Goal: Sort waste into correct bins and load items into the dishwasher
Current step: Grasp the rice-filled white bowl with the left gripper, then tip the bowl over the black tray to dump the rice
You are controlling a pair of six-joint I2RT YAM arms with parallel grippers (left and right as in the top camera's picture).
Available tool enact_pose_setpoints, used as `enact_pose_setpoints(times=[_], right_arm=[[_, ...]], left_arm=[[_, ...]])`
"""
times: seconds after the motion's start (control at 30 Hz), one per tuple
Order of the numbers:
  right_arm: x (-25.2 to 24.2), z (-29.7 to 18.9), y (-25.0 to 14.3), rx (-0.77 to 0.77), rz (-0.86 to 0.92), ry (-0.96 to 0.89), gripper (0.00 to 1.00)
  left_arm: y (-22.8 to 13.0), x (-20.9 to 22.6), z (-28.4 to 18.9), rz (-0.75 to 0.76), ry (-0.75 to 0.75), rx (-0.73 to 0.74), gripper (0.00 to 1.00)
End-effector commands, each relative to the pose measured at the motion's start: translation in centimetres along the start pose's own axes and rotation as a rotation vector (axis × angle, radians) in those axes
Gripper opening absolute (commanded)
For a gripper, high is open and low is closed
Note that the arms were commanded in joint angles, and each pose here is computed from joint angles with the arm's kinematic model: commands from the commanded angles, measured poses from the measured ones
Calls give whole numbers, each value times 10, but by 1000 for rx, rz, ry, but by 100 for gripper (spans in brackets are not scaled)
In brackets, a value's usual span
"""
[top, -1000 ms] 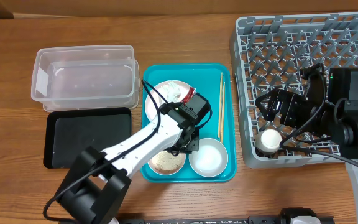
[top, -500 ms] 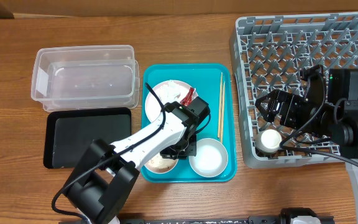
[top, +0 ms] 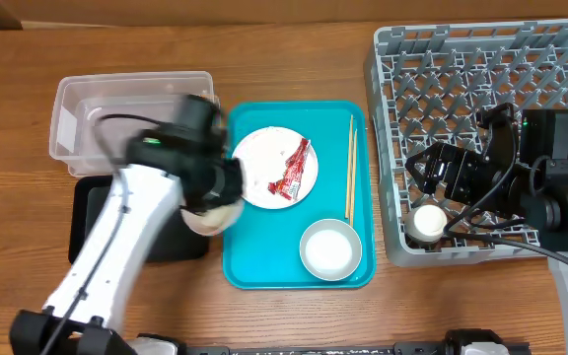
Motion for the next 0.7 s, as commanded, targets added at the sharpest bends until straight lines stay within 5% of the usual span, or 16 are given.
enact_pose_setpoints(times=[0.0,0.27,0.67], right_arm=[[3,-6,6,-29,-10,-1,99],[3,-6,6,-29,-10,-1,99],[3,-6,6,-29,-10,-1,99]], left_arm=[[10,7,-17,43,-271,19,4],[24,54,-37,-48,-762,-87,4],[35,95,-40,-211,-1058,-217,4]])
Point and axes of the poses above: each gripper's point midway between its finger pads, its own z axis out along the fingers, its own x axis along the line the jaws close on, y = z × x, the point moved 2 cm from there along -z, back along the fingers, and after that the axes turned 2 degrees about z, right-handed, at the moved point
